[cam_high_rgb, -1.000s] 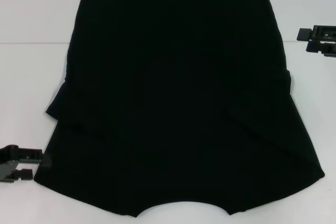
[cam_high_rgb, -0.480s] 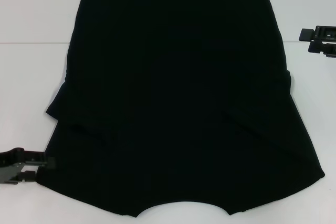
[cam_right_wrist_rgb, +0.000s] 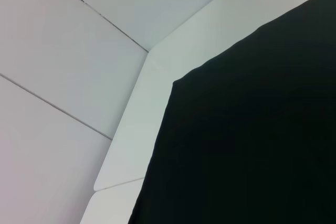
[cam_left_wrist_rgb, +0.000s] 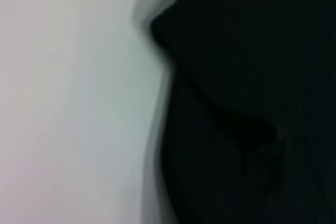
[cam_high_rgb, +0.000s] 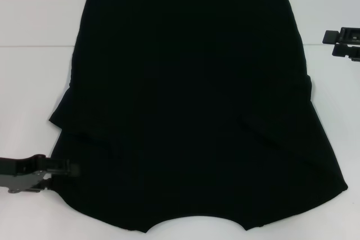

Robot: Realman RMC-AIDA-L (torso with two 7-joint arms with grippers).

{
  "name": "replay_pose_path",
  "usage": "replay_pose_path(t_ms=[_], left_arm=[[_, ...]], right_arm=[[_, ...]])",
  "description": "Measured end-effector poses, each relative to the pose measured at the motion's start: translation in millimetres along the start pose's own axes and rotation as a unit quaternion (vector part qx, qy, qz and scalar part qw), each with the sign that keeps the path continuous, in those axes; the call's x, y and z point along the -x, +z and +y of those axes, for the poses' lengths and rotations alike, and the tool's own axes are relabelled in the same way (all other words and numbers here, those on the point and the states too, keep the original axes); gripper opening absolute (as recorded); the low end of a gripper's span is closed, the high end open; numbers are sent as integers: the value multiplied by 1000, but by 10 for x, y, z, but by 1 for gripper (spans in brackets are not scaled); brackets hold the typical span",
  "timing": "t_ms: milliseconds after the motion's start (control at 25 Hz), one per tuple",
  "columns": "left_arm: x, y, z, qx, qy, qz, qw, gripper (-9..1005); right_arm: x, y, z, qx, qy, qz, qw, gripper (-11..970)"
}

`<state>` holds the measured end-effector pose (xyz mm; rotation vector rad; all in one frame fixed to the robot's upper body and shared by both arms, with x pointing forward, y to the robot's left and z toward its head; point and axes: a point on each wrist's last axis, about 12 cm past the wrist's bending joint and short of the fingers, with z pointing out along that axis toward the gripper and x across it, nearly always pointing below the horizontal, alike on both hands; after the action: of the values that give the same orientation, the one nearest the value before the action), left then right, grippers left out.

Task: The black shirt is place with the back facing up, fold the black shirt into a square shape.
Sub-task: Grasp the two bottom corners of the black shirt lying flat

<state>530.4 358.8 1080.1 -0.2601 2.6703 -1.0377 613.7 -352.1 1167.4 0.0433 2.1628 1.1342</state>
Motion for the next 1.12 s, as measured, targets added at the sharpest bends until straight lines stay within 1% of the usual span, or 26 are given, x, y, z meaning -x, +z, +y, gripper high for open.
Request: replay_pose_path(t_ms=[120, 280, 480, 640, 720, 960, 1000, 1120], left_arm=[[16, 38, -28, -3, 1, 1, 1000, 714], [25, 45, -27, -1, 1, -3, 1000, 711], [29, 43, -25, -1, 2, -5, 1000, 556], [29, 42, -28, -3, 6, -6, 1000, 398], [29, 43, -39, -10, 12, -6, 1000, 319], [41, 48, -70, -23, 26, -5, 999, 132], [41, 43, -103, -37, 35, -5, 999, 101], [53, 24, -171, -68, 46, -9, 997, 78]], right_arm=[[-2, 0, 2, 1, 0, 1, 1000, 628], [-2, -6, 4, 2, 0, 2, 1000, 628], [-13, -20, -1, 0, -3, 9, 1000, 627], [-38, -30, -20, -9, -5, 22, 1000, 627], [-58, -38, -30, -15, -7, 34, 999, 627], [-112, -80, -50, -28, -15, 71, 997, 628], [-123, -94, -55, -33, -20, 81, 996, 628], [-189, -154, -91, -65, -35, 131, 989, 628]])
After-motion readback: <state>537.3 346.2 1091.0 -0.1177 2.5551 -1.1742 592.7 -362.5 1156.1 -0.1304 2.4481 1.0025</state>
